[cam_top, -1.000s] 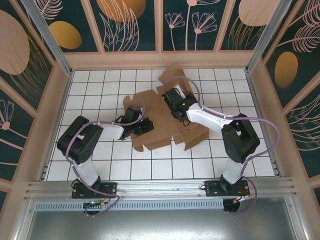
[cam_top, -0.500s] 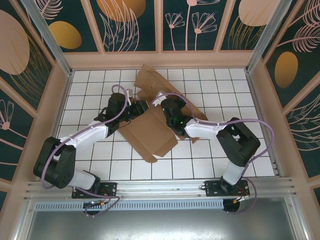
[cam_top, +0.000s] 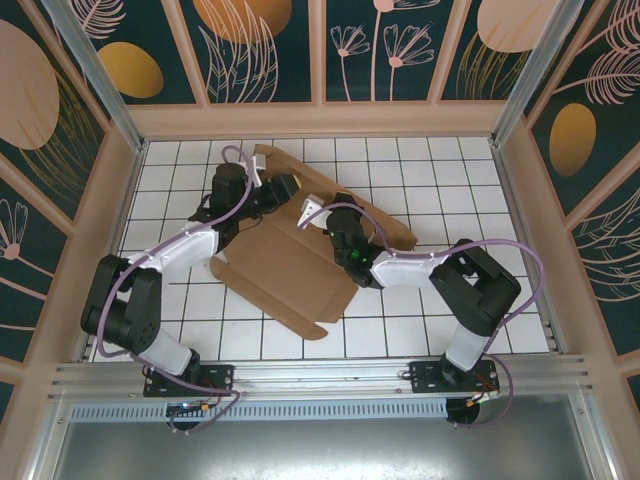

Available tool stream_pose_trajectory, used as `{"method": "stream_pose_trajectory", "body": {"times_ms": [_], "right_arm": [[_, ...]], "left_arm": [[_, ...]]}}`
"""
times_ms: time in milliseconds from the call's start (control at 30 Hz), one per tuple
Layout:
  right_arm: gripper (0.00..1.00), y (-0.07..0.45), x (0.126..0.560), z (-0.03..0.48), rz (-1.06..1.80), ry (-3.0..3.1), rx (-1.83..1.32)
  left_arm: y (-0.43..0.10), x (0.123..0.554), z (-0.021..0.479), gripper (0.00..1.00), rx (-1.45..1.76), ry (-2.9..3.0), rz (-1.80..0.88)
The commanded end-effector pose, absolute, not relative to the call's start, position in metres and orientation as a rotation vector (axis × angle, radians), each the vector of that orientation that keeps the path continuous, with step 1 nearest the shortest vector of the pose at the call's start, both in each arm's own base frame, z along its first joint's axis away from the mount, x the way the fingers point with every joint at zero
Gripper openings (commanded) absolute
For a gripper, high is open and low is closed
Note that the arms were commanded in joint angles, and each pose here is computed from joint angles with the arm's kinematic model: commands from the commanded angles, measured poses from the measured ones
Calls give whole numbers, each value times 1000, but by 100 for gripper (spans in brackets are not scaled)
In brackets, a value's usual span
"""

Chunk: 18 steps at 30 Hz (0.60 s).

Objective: Fold the paper box

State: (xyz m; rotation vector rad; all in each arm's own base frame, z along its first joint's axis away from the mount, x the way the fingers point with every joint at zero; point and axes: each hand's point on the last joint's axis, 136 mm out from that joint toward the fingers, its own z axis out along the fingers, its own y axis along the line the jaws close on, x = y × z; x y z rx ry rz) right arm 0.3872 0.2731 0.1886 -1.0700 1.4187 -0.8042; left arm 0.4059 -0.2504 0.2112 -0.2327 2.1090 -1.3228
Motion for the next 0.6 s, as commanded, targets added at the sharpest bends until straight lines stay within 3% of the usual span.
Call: {"method": "stream_pose_trajectory", "body": {"times_ms": [0, 400, 567], "right_arm": [[0, 282, 385, 216, -756, 1362, -990], [0, 292, 384, 213, -741, 1345, -1021], [0, 294, 383, 216, -739, 1329, -1022]], "left_arm": [[-260, 418, 231, 48, -186, 2062, -1376], [-267, 448, 205, 44, -241, 2124, -1330], [-262, 452, 189, 23, -271, 2142, -1281]]}}
